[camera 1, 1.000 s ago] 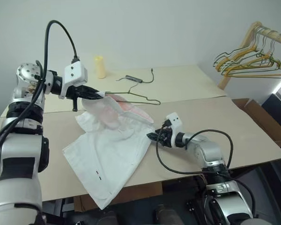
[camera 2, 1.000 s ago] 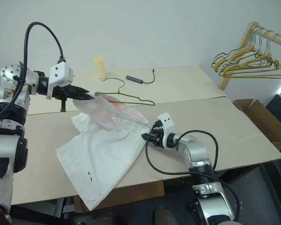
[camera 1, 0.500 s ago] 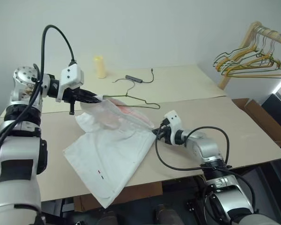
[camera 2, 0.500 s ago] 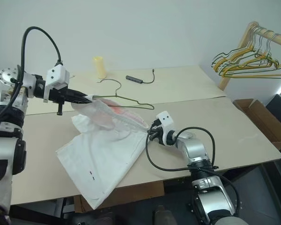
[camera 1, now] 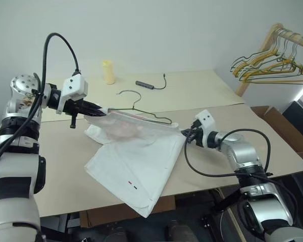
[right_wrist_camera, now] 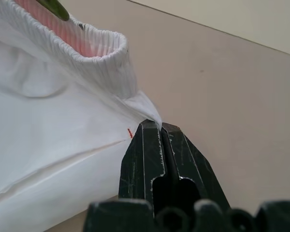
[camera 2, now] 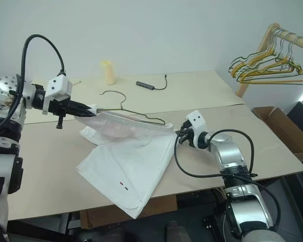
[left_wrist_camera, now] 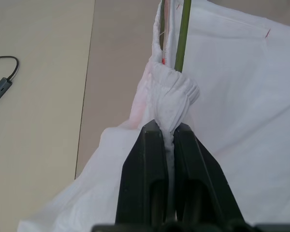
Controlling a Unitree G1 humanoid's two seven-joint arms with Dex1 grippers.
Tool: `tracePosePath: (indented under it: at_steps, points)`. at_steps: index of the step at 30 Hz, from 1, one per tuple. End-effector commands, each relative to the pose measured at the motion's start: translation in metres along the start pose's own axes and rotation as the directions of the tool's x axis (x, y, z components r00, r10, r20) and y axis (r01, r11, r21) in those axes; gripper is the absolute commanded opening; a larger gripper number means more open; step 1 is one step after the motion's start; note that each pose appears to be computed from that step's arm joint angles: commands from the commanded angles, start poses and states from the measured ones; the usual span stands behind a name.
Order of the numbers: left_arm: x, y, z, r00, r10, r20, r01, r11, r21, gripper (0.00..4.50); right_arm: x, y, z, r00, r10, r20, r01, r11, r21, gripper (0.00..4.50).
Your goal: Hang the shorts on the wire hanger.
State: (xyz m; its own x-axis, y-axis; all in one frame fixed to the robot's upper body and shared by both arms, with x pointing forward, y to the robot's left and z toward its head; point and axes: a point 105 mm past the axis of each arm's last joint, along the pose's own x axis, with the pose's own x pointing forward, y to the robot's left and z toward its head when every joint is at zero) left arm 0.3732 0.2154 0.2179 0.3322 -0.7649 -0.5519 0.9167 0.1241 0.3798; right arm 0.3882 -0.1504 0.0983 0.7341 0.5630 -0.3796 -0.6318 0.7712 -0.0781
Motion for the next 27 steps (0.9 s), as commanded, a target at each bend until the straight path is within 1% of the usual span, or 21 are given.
tracePosePath:
  at_steps: [1, 2, 3, 6, 8, 11, 13, 15, 17, 18, 20, 21, 22, 25, 27]
  points:
    - [-0.014, 0.009, 0.001, 0.997, 0.073, -0.035, -0.072, 0.997, 0.02, 0.0, -0.017, -0.02, 0.009, 0.995, -0.097, 0.027, 0.099, 0.993, -0.071, 0.03]
    - [-0.014, 0.009, 0.0, 0.997, 0.073, -0.039, -0.073, 0.997, 0.022, 0.0, -0.017, -0.02, 0.011, 0.994, -0.1, 0.034, 0.103, 0.992, -0.078, 0.03]
    - [-0.013, 0.009, 0.0, 0.997, 0.072, -0.041, -0.071, 0.997, 0.021, 0.0, -0.019, -0.019, 0.017, 0.993, -0.104, 0.052, 0.109, 0.988, -0.107, 0.03]
    - [-0.011, 0.008, 0.001, 0.998, 0.054, -0.032, -0.054, 0.998, 0.012, 0.0, -0.023, -0.017, 0.033, 0.99, -0.106, 0.091, 0.117, 0.985, -0.128, 0.03]
    - [-0.009, 0.01, 0.001, 0.997, 0.066, -0.036, -0.065, 0.998, 0.019, 0.0, -0.027, -0.015, 0.046, 0.988, -0.102, 0.116, 0.122, 0.975, -0.184, 0.03]
    - [-0.007, 0.013, 0.002, 0.996, 0.083, -0.038, -0.081, 0.996, 0.031, 0.0, -0.033, -0.007, 0.066, 0.986, -0.083, 0.147, 0.125, 0.943, -0.308, 0.03]
    - [-0.004, 0.02, 0.006, 0.99, 0.136, -0.023, -0.134, 0.99, 0.043, 0.0, -0.038, 0.007, 0.082, 0.987, -0.025, 0.161, 0.093, 0.899, -0.428, 0.03]
    - [-0.002, 0.025, 0.009, 0.985, 0.17, -0.014, -0.17, 0.984, 0.054, 0.0, -0.042, 0.023, 0.097, 0.985, 0.032, 0.17, 0.061, 0.854, -0.516, 0.03]
    - [-0.002, 0.024, 0.011, 0.988, 0.154, -0.002, -0.154, 0.986, 0.063, 0.0, -0.043, 0.034, 0.113, 0.984, 0.046, 0.172, 0.068, 0.799, -0.598, 0.03]
    - [-0.001, 0.023, 0.013, 0.99, 0.144, 0.003, -0.143, 0.987, 0.068, 0.0, -0.042, 0.036, 0.12, 0.984, 0.041, 0.175, 0.077, 0.783, -0.617, 0.03]
    - [0.0, 0.023, 0.016, 0.99, 0.14, 0.015, -0.14, 0.987, 0.075, 0.0, -0.041, 0.039, 0.132, 0.984, 0.021, 0.179, 0.109, 0.724, -0.681, 0.03]
    - [0.0, 0.023, 0.017, 0.99, 0.137, 0.024, -0.138, 0.987, 0.078, 0.0, -0.04, 0.04, 0.137, 0.983, 0.016, 0.184, 0.124, 0.684, -0.719, 0.03]
    - [0.0, 0.022, 0.019, 0.991, 0.126, 0.037, -0.129, 0.989, 0.076, 0.0, -0.039, 0.043, 0.141, 0.982, 0.019, 0.188, 0.129, 0.661, -0.739, 0.03]
    - [0.001, 0.021, 0.022, 0.992, 0.112, 0.053, -0.116, 0.99, 0.076, 0.0, -0.036, 0.05, 0.146, 0.981, 0.05, 0.19, 0.113, 0.646, -0.755, 0.03]
    - [0.001, 0.021, 0.021, 0.991, 0.123, 0.052, -0.127, 0.989, 0.079, 0.0, -0.033, 0.056, 0.144, 0.982, 0.077, 0.175, 0.089, 0.625, -0.775, 0.03]
